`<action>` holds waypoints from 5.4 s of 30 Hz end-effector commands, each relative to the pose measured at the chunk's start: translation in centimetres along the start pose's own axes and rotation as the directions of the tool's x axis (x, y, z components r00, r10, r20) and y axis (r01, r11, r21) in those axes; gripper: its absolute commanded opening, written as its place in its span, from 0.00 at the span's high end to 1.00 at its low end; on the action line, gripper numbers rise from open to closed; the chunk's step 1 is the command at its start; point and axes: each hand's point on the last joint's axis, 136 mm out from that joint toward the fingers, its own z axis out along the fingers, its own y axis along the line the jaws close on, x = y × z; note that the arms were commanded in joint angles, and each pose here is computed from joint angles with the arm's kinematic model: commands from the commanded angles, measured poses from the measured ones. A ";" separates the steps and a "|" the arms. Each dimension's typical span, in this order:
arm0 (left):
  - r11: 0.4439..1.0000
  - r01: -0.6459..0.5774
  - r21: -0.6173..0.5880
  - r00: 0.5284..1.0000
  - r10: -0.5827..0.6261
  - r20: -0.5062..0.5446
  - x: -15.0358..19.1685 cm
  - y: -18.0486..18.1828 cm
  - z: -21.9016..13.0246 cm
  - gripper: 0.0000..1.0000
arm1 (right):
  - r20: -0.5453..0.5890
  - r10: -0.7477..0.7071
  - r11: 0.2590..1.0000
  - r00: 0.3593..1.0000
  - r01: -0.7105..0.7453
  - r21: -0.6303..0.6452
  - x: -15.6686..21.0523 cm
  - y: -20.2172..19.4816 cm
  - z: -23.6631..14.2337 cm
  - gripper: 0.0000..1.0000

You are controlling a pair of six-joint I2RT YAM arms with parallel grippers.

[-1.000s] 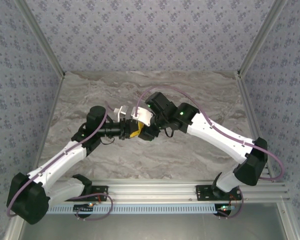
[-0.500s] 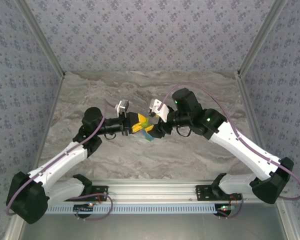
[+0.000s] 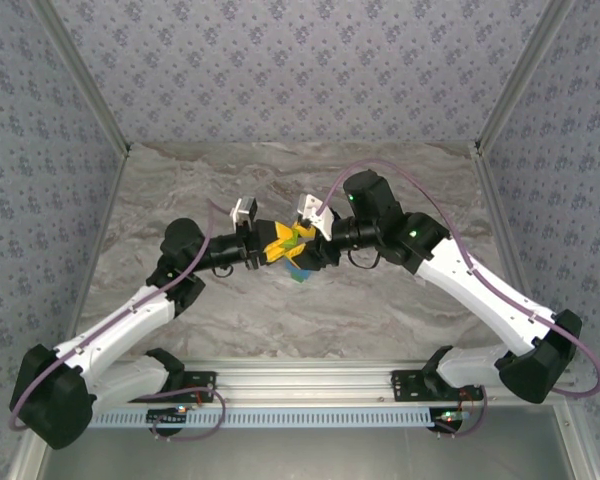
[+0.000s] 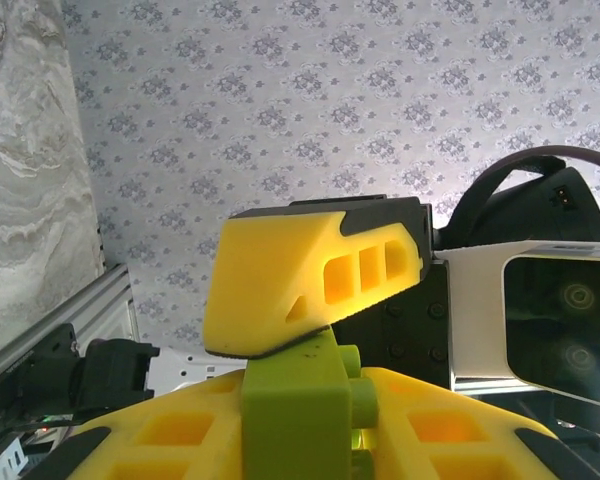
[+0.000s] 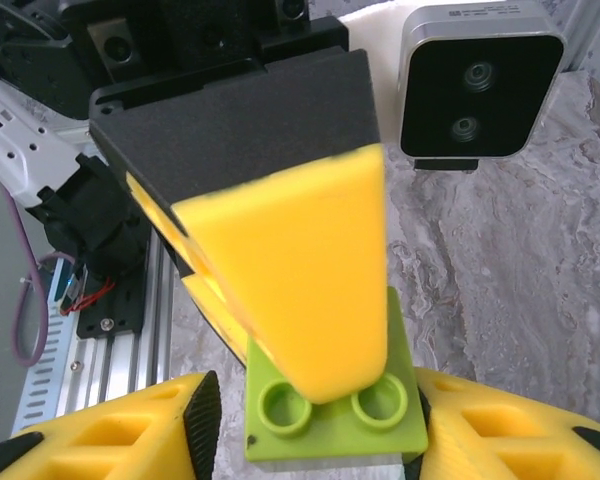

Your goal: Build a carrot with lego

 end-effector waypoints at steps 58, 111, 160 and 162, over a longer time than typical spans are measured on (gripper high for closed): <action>0.995 -0.057 0.076 0.998 0.056 0.022 0.2 -2.9 -0.2 0.68 | -0.015 0.036 0.999 0.999 -0.036 -0.032 0.0 -0.1 0.6 0.52; 0.275 -0.797 -0.537 0.312 0.950 0.023 -9.2 11.7 -10.3 0.09 | -0.008 0.207 0.966 0.978 -0.203 0.162 7.1 -0.6 -4.5 0.70; 0.119 -0.992 -0.030 0.116 0.827 -0.550 -7.0 26.4 0.0 0.13 | -0.040 0.256 0.964 0.966 -0.251 0.088 7.8 -1.3 -2.7 0.70; 0.115 -0.992 -0.045 0.121 0.828 -0.547 -7.5 26.4 0.1 0.13 | -0.040 0.259 0.963 0.965 -0.255 0.085 7.8 -1.3 -2.5 0.70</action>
